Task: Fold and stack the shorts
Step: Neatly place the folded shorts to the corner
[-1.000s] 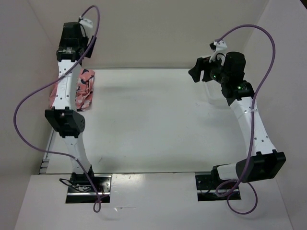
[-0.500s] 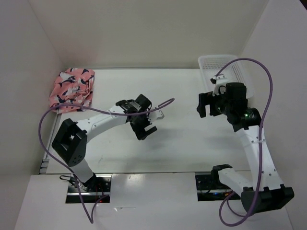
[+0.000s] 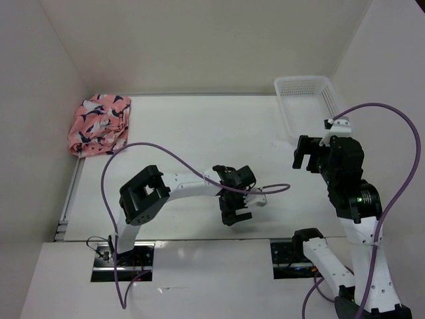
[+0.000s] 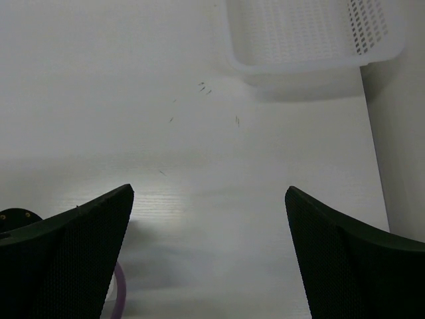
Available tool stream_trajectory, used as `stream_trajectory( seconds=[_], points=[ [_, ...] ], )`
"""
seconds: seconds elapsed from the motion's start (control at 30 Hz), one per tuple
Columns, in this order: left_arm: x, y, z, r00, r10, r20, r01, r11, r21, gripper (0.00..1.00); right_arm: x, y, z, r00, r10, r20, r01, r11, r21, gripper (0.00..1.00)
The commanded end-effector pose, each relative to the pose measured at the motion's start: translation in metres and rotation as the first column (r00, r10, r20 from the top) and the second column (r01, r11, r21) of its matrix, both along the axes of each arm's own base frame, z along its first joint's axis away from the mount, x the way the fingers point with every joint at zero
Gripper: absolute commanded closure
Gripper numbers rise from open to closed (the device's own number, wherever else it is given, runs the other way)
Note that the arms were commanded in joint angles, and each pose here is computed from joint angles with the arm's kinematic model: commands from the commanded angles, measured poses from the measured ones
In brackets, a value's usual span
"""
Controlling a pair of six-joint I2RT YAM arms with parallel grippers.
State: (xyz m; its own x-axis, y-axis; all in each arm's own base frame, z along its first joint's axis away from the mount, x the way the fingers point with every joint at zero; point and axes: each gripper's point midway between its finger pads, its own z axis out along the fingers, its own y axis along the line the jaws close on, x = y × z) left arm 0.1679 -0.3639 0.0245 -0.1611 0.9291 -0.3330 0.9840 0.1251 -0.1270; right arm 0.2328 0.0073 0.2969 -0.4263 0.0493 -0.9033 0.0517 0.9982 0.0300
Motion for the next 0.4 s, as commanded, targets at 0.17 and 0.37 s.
stream_trajectory(
  seconds=[0.17,0.37],
  points=[
    [0.013,-0.016,-0.001,0.999,0.049,0.009,-0.049,0.999,-0.017,0.0,-0.001,-0.008,0.002,0.998,-0.053,0.021,0.053,0.999,0.007,0.0],
    [0.008,-0.021,-0.011,0.998,0.027,0.048,-0.028,0.999,0.016,0.0,0.001,-0.006,0.002,0.999,-0.04,0.029,0.039,0.999,0.004,0.0]
  ],
)
